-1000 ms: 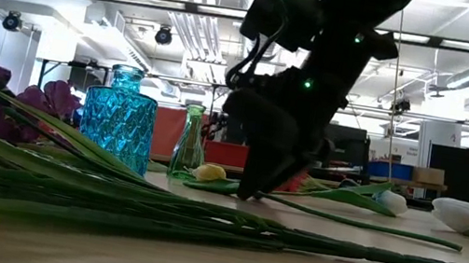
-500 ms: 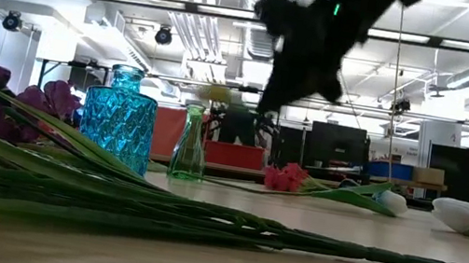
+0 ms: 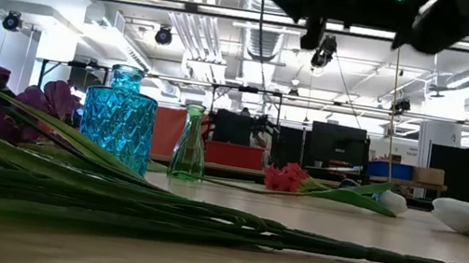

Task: Sort flowers into vase by color
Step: Put the bottom yellow flower into the green vase

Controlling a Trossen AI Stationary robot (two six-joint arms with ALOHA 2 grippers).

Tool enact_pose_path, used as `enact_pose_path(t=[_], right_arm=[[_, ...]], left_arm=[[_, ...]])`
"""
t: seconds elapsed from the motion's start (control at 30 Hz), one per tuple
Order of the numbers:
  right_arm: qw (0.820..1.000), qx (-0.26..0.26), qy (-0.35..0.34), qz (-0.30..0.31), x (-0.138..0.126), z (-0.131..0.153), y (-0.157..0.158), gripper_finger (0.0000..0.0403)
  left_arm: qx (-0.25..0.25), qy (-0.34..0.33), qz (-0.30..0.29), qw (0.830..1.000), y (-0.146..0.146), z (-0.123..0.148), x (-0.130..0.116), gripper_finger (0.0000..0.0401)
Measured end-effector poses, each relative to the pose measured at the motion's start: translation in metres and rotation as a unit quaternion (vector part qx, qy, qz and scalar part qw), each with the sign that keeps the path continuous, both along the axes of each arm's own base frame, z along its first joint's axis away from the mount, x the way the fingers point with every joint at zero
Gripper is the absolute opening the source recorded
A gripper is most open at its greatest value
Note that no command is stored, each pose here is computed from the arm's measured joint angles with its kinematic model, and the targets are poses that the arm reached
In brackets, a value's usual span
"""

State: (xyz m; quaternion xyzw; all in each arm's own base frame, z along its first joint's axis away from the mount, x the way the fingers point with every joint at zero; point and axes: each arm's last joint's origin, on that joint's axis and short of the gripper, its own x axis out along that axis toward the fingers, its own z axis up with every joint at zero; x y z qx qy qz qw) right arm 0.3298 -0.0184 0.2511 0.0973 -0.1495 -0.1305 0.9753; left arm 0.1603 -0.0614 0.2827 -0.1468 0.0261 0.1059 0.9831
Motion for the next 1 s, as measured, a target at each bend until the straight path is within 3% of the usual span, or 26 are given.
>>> enact_pose_path(t=[0.4,0.63,1.0], right_arm=[[0.992,-0.032,-0.115,-0.040,0.024,-0.025,-0.044,0.0013],[0.988,-0.049,-0.134,-0.053,0.046,-0.021,-0.065,0.0013],[0.978,-0.154,-0.090,-0.104,0.065,0.002,-0.078,0.0013]], left_arm=[[0.000,-0.001,0.000,1.000,0.001,0.001,-0.002,0.0078],[0.003,0.005,0.000,1.000,0.001,0.000,-0.002,0.0077],[0.010,0.020,0.000,1.000,0.001,-0.003,-0.002,0.0077]])
